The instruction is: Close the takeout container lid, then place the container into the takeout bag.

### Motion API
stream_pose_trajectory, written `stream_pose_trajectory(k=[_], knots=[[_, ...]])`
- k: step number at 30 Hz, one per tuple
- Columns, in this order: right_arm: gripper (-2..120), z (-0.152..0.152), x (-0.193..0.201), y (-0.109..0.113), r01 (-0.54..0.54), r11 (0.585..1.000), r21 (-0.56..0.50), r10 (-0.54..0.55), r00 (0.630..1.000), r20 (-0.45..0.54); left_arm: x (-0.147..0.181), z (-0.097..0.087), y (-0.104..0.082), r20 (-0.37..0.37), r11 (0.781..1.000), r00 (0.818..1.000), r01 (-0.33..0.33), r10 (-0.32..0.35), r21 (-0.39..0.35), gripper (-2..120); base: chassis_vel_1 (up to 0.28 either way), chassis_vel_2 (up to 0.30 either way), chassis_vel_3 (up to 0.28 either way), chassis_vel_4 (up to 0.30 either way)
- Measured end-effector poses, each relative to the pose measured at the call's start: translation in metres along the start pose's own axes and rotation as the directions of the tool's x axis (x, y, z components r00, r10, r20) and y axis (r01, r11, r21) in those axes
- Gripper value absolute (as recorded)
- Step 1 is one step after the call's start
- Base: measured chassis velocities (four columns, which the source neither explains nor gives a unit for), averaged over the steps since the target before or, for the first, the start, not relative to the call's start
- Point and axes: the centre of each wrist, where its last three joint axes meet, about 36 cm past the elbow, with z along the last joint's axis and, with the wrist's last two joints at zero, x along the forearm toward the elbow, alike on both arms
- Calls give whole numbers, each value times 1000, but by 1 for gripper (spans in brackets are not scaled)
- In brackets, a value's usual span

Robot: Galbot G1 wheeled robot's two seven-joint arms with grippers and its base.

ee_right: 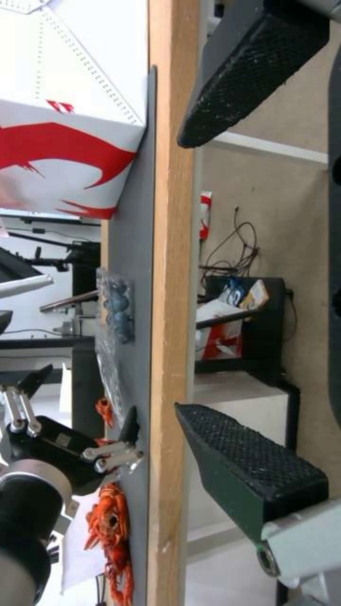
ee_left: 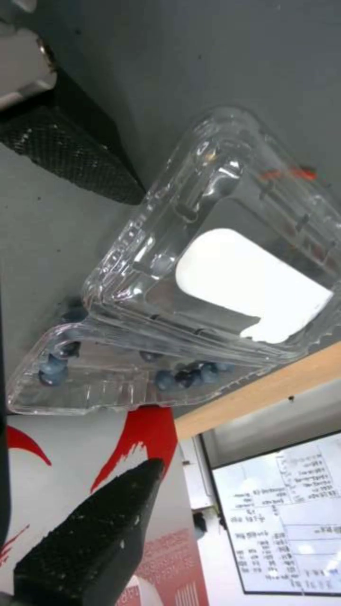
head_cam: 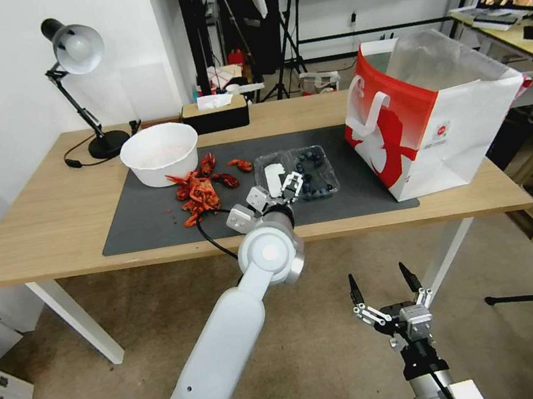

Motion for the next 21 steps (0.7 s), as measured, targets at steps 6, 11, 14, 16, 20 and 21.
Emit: stream_pose_trajectory(k=[6, 11, 14, 16, 20, 21], knots=[[100, 1, 0, 0, 2, 1000, 3, -2, 1000, -1, 0, 1, -1, 5, 1000, 1000, -6, 6, 20, 100, 0, 0, 0, 0], [100, 1, 2, 0, 5, 1000, 6, -5, 1000, -3, -1, 7, -7, 5, 999, 1000, -25, 24, 43, 100, 0, 0, 0, 0], [100, 2, 3, 0, 6, 1000, 6, -6, 1000, -3, -2, 8, -8, 9, 998, 1000, -30, 30, 46, 100, 0, 0, 0, 0], [100, 2, 4, -1, 6, 1000, 8, -6, 1000, -3, -2, 6, -8, 17, 999, 999, -33, 32, 43, 100, 0, 0, 0, 0], [100, 2, 5, -2, 6, 1000, 11, -6, 1000, 0, -1, 0, -6, 37, 998, 998, -50, 48, 45, 100, 0, 0, 0, 0], [100, 2, 6, -2, 6, 1000, 12, -6, 1000, 0, 1, -1, -6, 44, 997, 997, -62, 60, 42, 100, 0, 0, 0, 0]])
